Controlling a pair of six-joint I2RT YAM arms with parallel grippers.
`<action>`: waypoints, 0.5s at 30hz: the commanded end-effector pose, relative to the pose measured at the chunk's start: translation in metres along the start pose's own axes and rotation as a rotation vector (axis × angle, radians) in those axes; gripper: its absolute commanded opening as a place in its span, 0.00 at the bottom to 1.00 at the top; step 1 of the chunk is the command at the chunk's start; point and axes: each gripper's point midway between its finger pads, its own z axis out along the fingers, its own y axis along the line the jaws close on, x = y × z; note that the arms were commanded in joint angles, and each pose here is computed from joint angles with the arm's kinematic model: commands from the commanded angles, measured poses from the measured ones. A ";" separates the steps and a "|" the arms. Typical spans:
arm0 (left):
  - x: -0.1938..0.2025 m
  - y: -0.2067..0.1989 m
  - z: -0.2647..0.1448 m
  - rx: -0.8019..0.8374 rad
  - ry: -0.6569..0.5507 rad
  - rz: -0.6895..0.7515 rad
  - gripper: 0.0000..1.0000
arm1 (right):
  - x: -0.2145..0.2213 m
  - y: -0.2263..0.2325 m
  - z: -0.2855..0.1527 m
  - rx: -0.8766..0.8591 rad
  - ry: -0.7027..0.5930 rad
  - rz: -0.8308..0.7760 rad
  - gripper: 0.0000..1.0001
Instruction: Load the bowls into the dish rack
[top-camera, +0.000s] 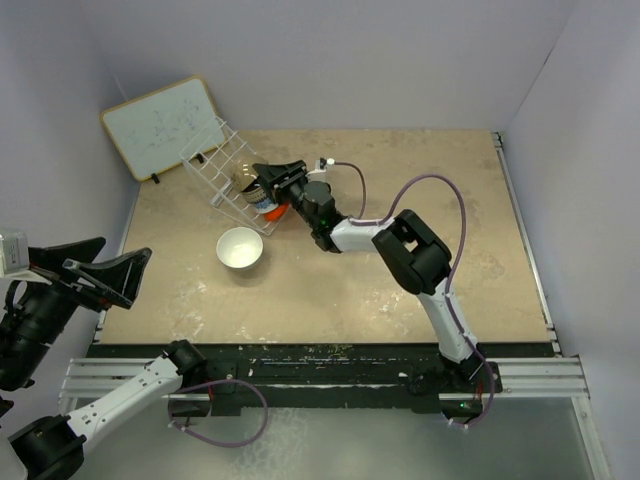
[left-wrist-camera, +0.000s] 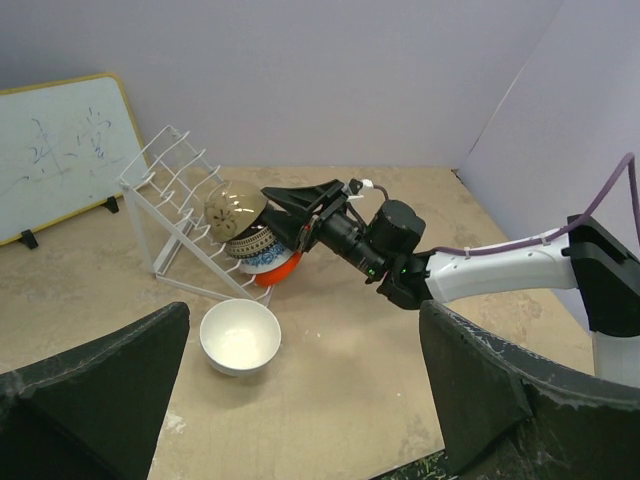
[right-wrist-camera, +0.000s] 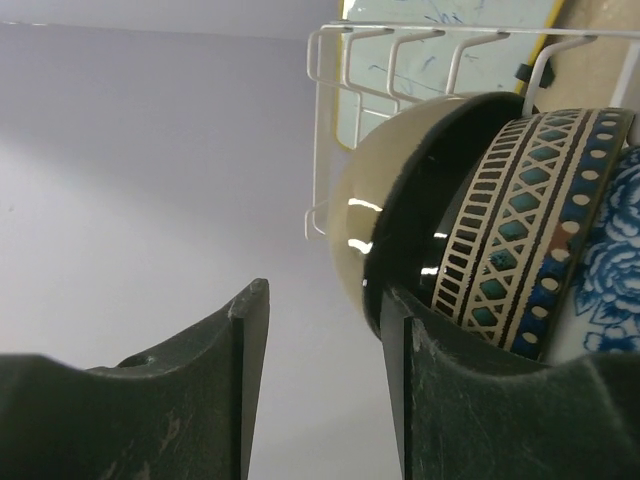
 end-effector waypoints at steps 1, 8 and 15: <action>-0.014 0.002 -0.008 0.006 -0.057 -0.035 0.99 | 0.004 0.037 0.006 0.041 0.016 -0.040 0.51; -0.013 0.003 -0.010 0.004 -0.058 -0.037 0.99 | 0.009 0.030 0.007 0.068 0.042 -0.031 0.51; -0.012 0.006 -0.010 -0.004 -0.056 -0.038 0.99 | 0.007 0.035 -0.002 0.067 0.032 -0.032 0.51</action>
